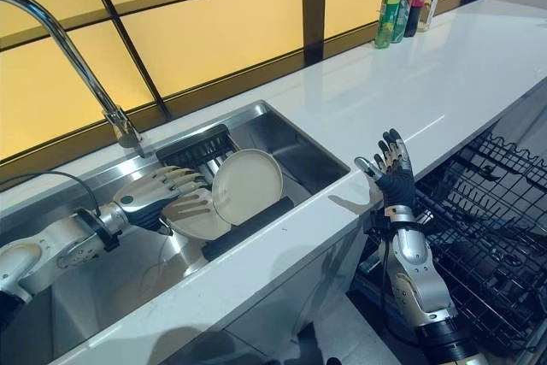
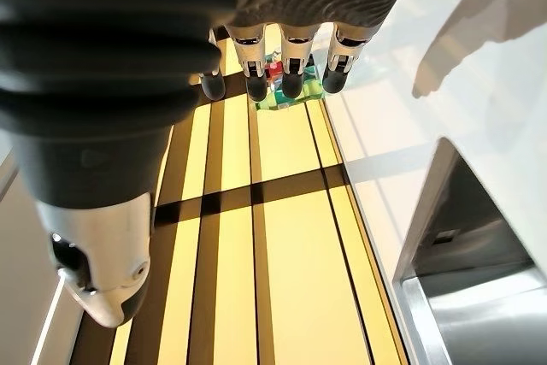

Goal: Pick up plates and place into dishwasher.

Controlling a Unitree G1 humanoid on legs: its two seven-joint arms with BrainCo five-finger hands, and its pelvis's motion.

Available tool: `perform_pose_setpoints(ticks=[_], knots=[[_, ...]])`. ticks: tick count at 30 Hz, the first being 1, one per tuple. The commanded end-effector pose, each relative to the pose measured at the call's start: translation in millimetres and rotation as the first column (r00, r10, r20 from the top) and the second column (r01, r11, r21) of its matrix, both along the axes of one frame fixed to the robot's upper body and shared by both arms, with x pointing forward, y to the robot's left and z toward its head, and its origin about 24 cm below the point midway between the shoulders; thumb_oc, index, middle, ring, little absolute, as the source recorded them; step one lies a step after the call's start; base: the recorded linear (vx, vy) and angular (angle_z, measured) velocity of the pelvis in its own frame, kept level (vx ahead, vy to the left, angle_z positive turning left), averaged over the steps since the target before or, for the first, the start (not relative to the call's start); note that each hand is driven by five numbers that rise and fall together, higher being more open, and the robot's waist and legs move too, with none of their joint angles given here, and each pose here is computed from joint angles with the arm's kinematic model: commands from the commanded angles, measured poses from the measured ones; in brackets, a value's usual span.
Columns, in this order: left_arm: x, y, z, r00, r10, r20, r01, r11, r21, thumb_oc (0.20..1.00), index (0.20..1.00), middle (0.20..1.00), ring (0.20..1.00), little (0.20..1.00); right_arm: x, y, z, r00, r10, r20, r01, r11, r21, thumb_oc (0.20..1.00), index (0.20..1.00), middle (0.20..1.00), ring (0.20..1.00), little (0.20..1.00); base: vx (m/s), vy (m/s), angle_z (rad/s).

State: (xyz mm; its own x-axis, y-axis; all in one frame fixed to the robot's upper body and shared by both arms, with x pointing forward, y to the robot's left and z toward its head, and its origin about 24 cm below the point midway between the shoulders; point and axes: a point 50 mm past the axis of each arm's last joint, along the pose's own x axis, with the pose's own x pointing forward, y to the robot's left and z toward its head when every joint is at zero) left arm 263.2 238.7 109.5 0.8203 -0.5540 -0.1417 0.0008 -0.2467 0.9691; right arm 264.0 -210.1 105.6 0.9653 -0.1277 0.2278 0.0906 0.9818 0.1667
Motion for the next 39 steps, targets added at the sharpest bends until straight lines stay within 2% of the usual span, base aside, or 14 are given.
perform_pose_setpoints(ticks=[1,8,9,10,12,13,33,39], knots=[[18,4,26,0.996,0.005,0.090,-0.009,0.999,0.045,1.000,1.000,1.000,1.000,1.000,3,6,25,0.991,0.035,0.132,-0.034,0.999,-0.006,1.000,1.000,1.000,1.000,1.000,0.00,-0.006,-0.05],[16,0,20,1.000,-0.016,0.024,0.013,0.994,0.110,1.000,1.000,1.000,1.000,1.000,0,4,22,0.992,0.037,0.125,-0.037,0.999,-0.005,1.000,1.000,1.000,1.000,1.000,0.03,-0.018,-0.04],[16,0,18,1.000,-0.016,0.010,0.015,0.993,0.120,0.752,0.752,0.752,0.752,0.752,0,4,23,0.992,0.036,0.124,-0.036,0.999,-0.005,1.000,1.000,1.000,1.000,1.000,0.04,-0.016,-0.02],[16,0,17,1.000,-0.015,-0.002,0.015,0.992,0.127,0.567,0.567,0.567,0.567,0.567,0,4,23,0.992,0.035,0.123,-0.035,0.999,-0.005,1.000,1.000,1.000,1.000,1.000,0.00,0.000,0.00],[16,0,16,1.000,-0.012,-0.020,0.014,0.991,0.135,0.354,0.354,0.354,0.354,0.354,0,4,23,0.992,0.033,0.120,-0.033,0.999,-0.005,1.000,1.000,1.000,1.000,1.000,0.00,0.000,0.00],[16,-1,16,0.999,-0.013,-0.031,0.017,0.990,0.143,0.200,0.200,0.200,0.200,0.200,1,4,23,0.992,0.035,0.120,-0.034,0.999,-0.006,1.000,1.000,1.000,1.000,1.000,0.00,0.000,0.00],[14,6,22,0.999,0.019,-0.046,-0.009,0.978,0.206,0.200,0.200,0.200,0.200,0.200,-1,1,23,0.993,0.023,0.113,-0.022,1.000,-0.005,1.000,1.000,1.000,1.000,1.000,0.00,0.000,0.00],[13,7,25,0.996,0.002,-0.086,0.026,0.946,0.324,0.200,0.200,0.200,0.200,0.200,1,1,25,0.993,0.024,0.113,-0.024,1.000,-0.001,1.000,1.000,1.000,1.000,1.000,0.00,0.000,0.00]])
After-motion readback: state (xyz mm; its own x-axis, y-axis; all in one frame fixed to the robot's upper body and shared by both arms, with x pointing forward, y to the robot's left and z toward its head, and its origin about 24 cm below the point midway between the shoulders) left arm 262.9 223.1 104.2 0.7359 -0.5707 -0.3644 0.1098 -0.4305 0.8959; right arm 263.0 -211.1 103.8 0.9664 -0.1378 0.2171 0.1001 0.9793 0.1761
